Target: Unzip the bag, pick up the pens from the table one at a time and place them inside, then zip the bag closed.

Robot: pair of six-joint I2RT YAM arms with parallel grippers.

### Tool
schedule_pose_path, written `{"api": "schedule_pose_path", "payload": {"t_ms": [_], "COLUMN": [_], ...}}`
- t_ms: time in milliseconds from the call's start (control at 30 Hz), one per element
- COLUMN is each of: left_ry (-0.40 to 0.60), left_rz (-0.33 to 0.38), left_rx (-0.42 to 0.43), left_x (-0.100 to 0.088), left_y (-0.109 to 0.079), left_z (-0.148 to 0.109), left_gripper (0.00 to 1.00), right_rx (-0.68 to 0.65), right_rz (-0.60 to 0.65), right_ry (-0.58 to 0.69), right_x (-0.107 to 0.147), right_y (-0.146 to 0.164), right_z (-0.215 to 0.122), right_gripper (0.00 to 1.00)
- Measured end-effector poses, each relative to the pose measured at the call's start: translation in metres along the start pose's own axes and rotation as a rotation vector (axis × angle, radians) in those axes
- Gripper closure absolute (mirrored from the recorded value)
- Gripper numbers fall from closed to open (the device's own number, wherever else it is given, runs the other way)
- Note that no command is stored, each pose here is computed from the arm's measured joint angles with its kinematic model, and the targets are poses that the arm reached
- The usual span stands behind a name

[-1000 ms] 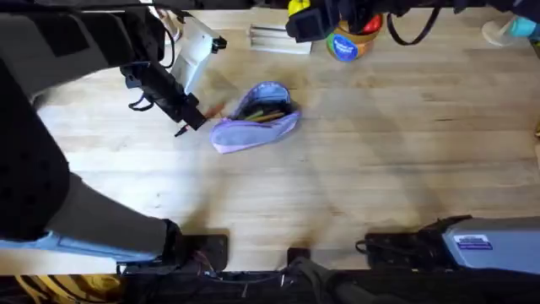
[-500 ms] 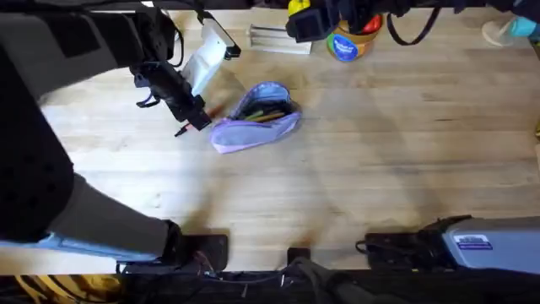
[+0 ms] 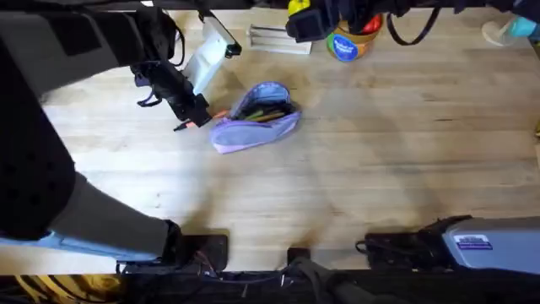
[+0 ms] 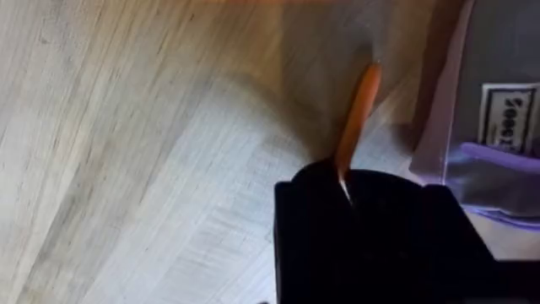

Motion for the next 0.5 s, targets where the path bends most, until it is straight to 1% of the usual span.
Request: {"api": "schedule_pose_path", "payload": {"t_ms": [167, 367, 467, 500], "left_ry": [0.0, 0.001, -0.008, -0.038], "left_rz": [-0.022, -0.048, -0.068, -0.09], "left_rx": [0.0, 0.015, 0.041, 0.026], "left_x": [-0.001, -0.003, -0.006, -0.012], "left_y": [0.001, -0.001, -0.007, -0.01], "left_z": [-0.002, -0.004, -0.004, -0.014], "left_gripper": [0.96, 0.961, 0.96, 0.96], "right_rx": [0.0, 0.009, 0.02, 0.065], "right_rz": [-0.001, -0.02, -0.032, -0.047], "right_ry": [-0.002, -0.035, -0.055, -0.077], "right_x": [0.0, -0.008, -0.014, -0.021], "right_y": [0.0, -0.001, 0.001, 0.001], "right_z": [0.0, -0.002, -0.01, -0.023], "right_gripper": [0.004, 0.004, 0.004, 0.004]}}
Point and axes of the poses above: each hand's point on the last joint's axis, 136 mm out from that joint toward the fingers, its own z axis out along the fingers, its own y axis along the line the jaws close on, x = y × z, the point moved 3 cm from there along -z, back along the fingers, and after that the axes turned 2 degrees about -z, right-handed, at the moved point
